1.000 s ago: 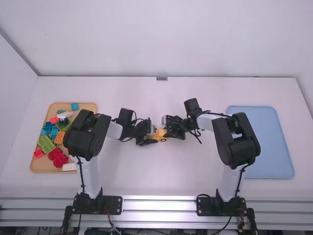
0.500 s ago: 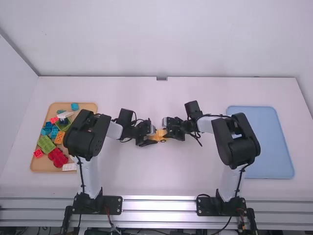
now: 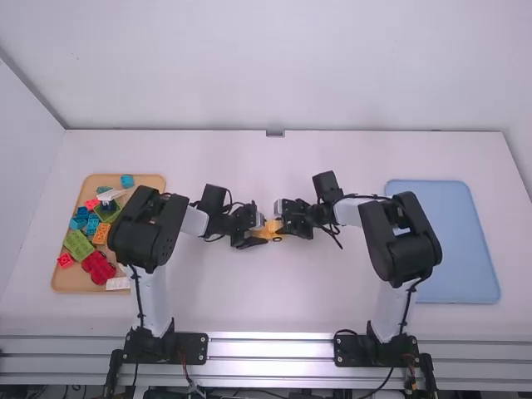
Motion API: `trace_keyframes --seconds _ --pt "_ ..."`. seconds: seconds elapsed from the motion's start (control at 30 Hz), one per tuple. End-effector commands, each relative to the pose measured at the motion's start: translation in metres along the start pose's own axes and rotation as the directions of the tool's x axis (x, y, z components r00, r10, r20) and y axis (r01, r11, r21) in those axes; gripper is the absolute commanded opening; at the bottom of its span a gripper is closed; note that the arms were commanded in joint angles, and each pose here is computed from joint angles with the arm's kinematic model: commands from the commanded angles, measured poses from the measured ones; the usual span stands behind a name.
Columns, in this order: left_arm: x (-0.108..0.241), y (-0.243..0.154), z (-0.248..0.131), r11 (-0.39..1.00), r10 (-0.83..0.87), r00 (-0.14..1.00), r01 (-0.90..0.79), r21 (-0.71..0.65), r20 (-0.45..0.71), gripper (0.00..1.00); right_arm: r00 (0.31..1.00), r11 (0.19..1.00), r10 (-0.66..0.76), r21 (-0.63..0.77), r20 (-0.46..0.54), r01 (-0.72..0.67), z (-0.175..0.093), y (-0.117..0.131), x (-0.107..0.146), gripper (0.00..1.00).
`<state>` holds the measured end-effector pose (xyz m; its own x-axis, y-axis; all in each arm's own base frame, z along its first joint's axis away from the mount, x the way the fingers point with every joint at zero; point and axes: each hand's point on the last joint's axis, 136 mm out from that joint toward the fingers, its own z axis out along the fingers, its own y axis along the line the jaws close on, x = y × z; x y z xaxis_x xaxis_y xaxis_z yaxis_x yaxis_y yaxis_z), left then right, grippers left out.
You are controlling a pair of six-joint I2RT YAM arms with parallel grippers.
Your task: Assemble lego blocks to make yellow taxi
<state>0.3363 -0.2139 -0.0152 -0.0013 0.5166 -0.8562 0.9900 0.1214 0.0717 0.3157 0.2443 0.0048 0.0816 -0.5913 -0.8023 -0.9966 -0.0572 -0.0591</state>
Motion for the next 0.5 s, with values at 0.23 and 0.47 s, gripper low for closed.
trace_keyframes --seconds 0.23,0.47 --pt "0.0069 -0.0089 0.0043 1.0 -0.014 1.0 0.014 0.024 -0.008 0.66 1.0 1.0 0.002 -0.001 0.01 -0.002 -0.003 0.0028 -0.0035 0.55" --pt "0.0069 -0.009 0.0043 1.0 -0.014 1.0 0.014 0.024 -0.008 0.66 0.999 1.0 0.014 0.003 0.05 -0.014 -0.0054 -0.0002 -0.0096 0.51"
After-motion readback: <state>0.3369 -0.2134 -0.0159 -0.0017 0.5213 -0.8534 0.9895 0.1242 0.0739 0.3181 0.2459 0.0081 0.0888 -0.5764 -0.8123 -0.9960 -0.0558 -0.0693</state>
